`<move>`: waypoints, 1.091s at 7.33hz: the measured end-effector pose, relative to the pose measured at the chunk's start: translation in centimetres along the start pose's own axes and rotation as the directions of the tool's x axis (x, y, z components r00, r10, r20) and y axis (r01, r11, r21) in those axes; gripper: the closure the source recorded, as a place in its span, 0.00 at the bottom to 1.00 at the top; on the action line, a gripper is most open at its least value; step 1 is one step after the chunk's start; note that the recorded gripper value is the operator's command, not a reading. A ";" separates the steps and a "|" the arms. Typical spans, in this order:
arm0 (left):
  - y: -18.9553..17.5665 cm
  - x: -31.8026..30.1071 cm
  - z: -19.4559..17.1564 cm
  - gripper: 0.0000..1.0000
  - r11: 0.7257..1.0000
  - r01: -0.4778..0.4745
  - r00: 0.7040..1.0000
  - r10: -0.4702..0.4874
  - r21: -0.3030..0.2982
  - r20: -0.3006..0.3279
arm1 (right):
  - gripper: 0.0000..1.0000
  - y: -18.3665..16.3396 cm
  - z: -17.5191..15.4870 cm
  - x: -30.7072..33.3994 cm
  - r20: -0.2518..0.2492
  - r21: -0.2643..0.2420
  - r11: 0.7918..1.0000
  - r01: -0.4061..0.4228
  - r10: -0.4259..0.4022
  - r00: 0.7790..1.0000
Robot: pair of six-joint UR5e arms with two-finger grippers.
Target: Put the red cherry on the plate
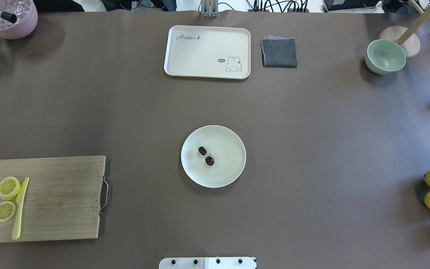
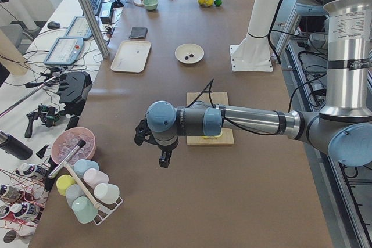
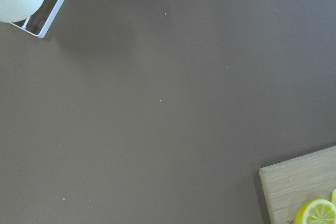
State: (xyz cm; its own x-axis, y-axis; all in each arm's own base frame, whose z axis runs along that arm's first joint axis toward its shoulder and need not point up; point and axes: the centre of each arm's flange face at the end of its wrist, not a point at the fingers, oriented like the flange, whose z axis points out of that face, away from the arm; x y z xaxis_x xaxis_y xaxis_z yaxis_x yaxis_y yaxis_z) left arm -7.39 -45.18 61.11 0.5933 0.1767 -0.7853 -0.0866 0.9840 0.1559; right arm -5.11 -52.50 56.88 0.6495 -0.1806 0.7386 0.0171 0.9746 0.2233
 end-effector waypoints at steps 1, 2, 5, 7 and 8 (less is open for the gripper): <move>0.3 -0.3 -0.1 0.02 1.000 0.001 1.000 -0.001 0.000 0.013 | 0.00 0.0 -0.4 0.5 -0.007 0.008 1.000 0.001 -0.001 1.000; 0.2 -0.5 -0.2 0.02 1.000 -0.007 0.998 0.007 -0.007 0.060 | 0.00 0.0 -0.6 1.0 -0.016 0.013 1.000 0.008 -0.007 1.000; -0.3 -1.1 -0.2 0.02 1.000 -0.028 0.991 0.029 -0.008 0.133 | 0.00 0.2 -1.2 3.4 -0.045 0.026 1.000 -0.018 0.019 0.999; -0.2 -1.6 0.2 0.02 0.999 -0.034 0.990 0.034 -0.003 0.135 | 0.00 0.6 -1.8 4.5 -0.046 0.033 0.999 -0.039 0.040 0.998; -0.1 -1.9 0.5 0.02 1.000 -0.030 0.991 0.031 -0.006 0.133 | 0.00 0.7 -2.2 5.0 -0.045 0.034 0.999 -0.042 0.043 0.998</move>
State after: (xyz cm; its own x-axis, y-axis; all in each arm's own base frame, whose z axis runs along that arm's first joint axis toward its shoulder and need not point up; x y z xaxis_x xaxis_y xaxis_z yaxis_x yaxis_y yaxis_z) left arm -8.11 -45.64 62.92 0.6912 0.2023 -0.6938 -0.1096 0.9783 0.1761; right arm -0.22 -52.47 59.35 0.6832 -0.1323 0.7181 -0.0357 0.9762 0.2137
